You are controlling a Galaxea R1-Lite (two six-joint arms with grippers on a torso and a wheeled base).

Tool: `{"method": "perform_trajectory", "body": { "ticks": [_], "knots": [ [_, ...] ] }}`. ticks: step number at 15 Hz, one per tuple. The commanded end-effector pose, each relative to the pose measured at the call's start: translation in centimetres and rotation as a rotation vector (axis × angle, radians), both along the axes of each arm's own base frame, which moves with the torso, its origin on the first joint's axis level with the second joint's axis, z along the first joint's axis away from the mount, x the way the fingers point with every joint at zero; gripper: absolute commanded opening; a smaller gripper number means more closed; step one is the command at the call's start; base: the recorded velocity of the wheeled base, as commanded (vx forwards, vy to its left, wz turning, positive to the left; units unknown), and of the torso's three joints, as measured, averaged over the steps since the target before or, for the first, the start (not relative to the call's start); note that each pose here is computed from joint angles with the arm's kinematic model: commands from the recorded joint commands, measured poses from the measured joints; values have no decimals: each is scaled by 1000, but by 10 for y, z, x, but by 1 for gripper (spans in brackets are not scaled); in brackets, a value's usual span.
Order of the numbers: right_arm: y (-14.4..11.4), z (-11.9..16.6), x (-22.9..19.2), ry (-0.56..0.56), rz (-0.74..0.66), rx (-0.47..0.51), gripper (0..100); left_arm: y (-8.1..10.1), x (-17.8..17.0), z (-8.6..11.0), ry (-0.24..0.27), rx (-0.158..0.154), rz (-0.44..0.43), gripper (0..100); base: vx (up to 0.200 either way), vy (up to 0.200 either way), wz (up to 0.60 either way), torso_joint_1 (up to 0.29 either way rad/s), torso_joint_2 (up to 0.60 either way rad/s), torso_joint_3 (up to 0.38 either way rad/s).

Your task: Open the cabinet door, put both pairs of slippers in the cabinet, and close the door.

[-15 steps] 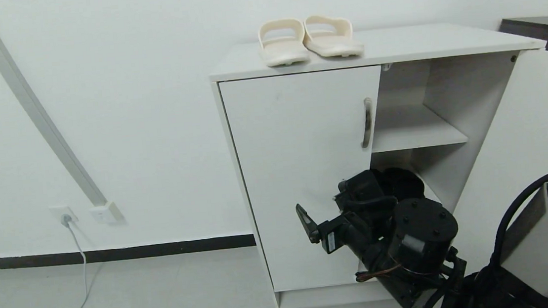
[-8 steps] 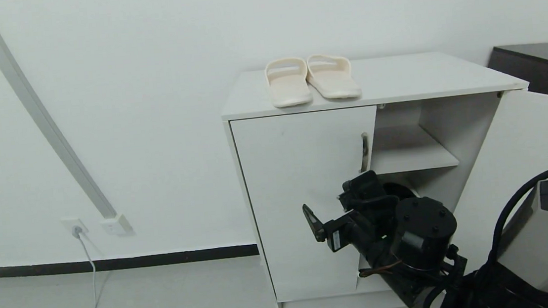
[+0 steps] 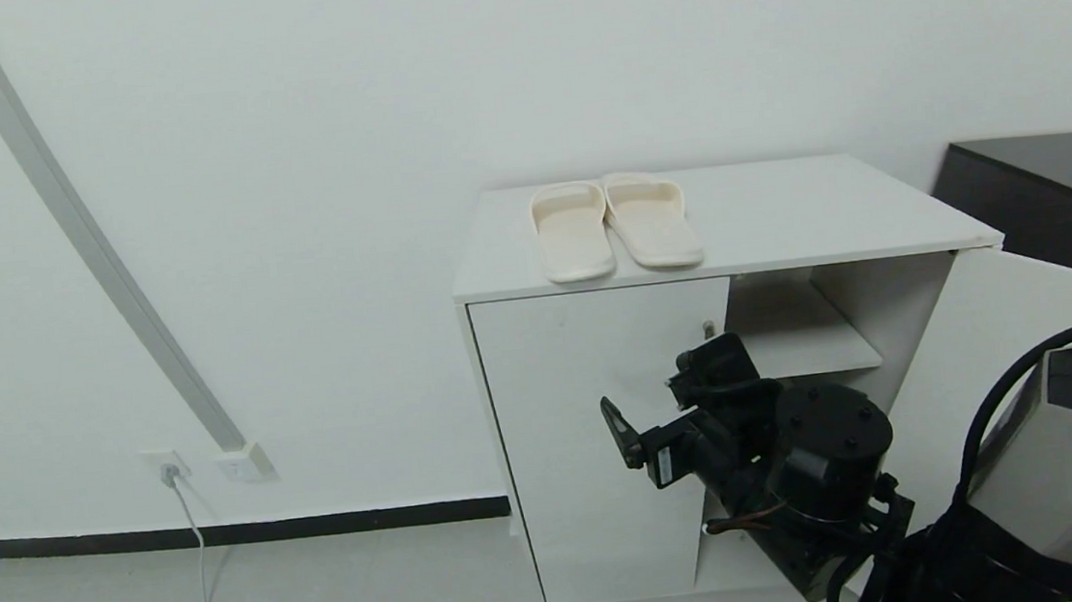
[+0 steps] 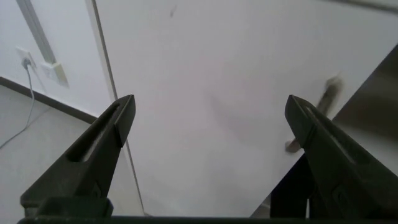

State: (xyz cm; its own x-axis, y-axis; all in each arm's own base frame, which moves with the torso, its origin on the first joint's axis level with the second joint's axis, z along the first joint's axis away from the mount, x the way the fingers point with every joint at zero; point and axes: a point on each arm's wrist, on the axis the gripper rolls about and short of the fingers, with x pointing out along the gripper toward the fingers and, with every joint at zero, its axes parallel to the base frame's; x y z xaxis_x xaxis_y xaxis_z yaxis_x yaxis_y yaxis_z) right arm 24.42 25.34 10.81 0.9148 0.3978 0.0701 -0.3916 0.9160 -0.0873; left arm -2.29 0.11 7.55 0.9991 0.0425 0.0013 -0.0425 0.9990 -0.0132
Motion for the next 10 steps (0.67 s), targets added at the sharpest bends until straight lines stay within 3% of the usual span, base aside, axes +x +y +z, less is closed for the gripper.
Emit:
{"method": "perform_trajectory", "body": {
  "ticks": [1, 10],
  "knots": [
    [0, -2, 0, 4, 0, -5, 100, 0, 0, 0, 1, -1, 0, 0, 0, 0, 0, 207, -515, -325],
    [-1, -8, -1, 24, 0, -29, 100, 0, 0, 0, 1, -1, 0, 0, 0, 0, 0, 237, -551, -324]
  ]
}}
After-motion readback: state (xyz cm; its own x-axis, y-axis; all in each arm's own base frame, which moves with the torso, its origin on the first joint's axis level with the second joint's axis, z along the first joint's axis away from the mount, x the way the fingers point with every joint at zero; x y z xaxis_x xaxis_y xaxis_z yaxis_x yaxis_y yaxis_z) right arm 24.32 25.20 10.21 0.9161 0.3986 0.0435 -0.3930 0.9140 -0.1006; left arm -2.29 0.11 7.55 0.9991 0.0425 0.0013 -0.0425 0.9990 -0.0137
